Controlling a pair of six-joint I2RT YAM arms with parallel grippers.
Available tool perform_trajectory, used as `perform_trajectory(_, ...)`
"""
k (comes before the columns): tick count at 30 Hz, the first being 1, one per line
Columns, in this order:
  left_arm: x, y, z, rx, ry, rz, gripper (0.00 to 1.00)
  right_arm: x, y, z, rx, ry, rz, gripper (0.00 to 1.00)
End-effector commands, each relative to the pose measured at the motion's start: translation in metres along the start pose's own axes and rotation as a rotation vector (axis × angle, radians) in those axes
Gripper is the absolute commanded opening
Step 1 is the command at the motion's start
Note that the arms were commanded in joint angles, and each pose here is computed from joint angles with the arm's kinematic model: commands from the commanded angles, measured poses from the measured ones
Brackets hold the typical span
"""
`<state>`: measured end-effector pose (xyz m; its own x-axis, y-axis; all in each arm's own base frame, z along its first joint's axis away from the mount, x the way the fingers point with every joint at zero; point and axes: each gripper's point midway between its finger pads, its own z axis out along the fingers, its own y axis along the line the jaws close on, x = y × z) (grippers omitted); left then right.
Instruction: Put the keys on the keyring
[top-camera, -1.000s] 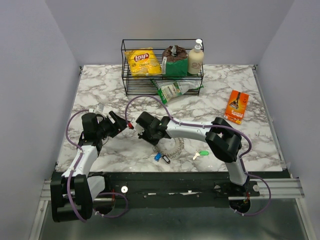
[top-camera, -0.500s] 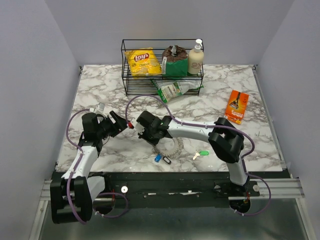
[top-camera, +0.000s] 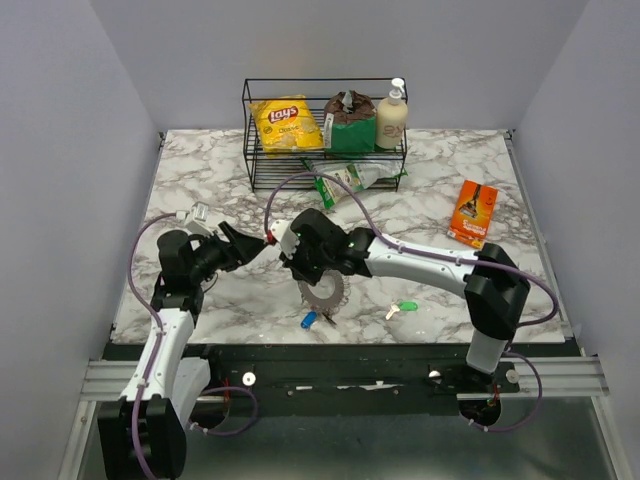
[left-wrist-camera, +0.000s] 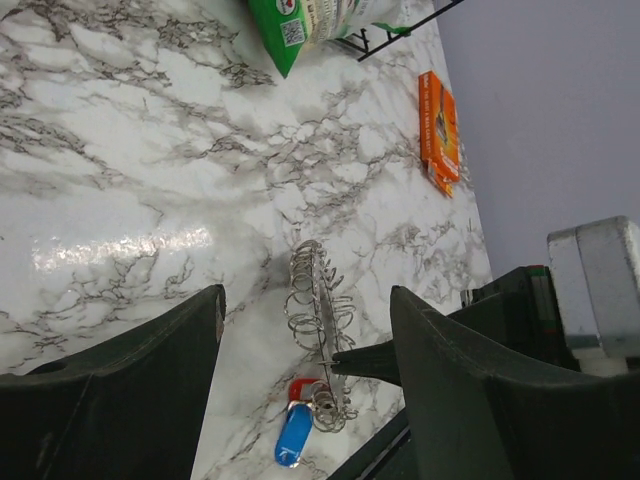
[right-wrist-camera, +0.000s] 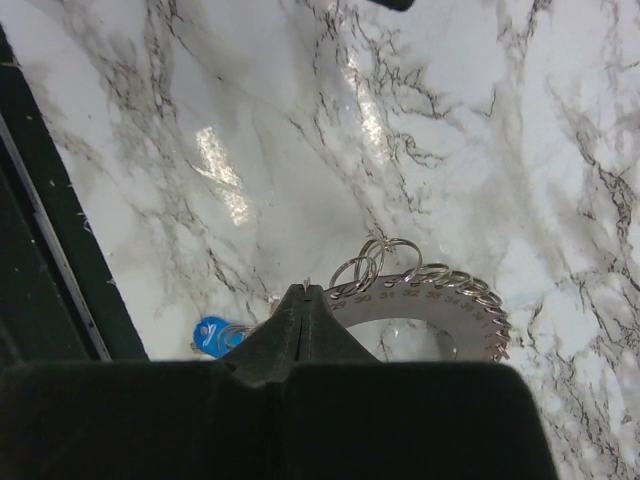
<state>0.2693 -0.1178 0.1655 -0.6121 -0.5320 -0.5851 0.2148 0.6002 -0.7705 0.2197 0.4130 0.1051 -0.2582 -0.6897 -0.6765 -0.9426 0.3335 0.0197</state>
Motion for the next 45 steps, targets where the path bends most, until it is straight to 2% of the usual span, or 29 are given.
perform_trajectory(1, -0.009, -0.018, -0.008, 0.041, -0.043, 0.071, 0.76, -0.027, 0.002, -0.024, -0.035, -0.13, 0.013, 0.01)
perform_trajectory(4, -0.016, -0.029, -0.013, 0.071, -0.077, 0.105, 0.75, -0.033, 0.001, -0.038, -0.04, -0.175, 0.018, 0.01)
perform_trajectory(12, -0.029, -0.084, -0.029, 0.288, -0.132, 0.203, 0.75, -0.052, -0.002, -0.078, -0.029, -0.326, 0.006, 0.01)
perform_trajectory(16, -0.028, -0.103, -0.036, 0.368, -0.138, 0.237, 0.71, -0.056, -0.001, -0.094, -0.046, -0.378, 0.009, 0.01)
perform_trajectory(21, -0.026, -0.122, -0.043, 0.429, -0.155, 0.293, 0.72, -0.065, 0.0, -0.114, -0.043, -0.459, -0.009, 0.01)
perform_trajectory(26, -0.009, -0.149, -0.046, 0.509, -0.116, 0.36, 0.72, -0.073, 0.004, -0.135, -0.078, -0.53, -0.027, 0.01)
perform_trajectory(33, 0.014, -0.168, -0.037, 0.554, -0.045, 0.434, 0.68, -0.084, 0.012, -0.168, -0.163, -0.629, -0.036, 0.01)
perform_trajectory(43, 0.02, -0.187, -0.041, 0.632, -0.066, 0.499, 0.65, -0.089, 0.03, -0.209, -0.262, -0.741, -0.09, 0.01)
perform_trajectory(45, 0.022, -0.191, -0.042, 0.662, -0.062, 0.509, 0.62, -0.09, 0.035, -0.214, -0.287, -0.749, -0.104, 0.01)
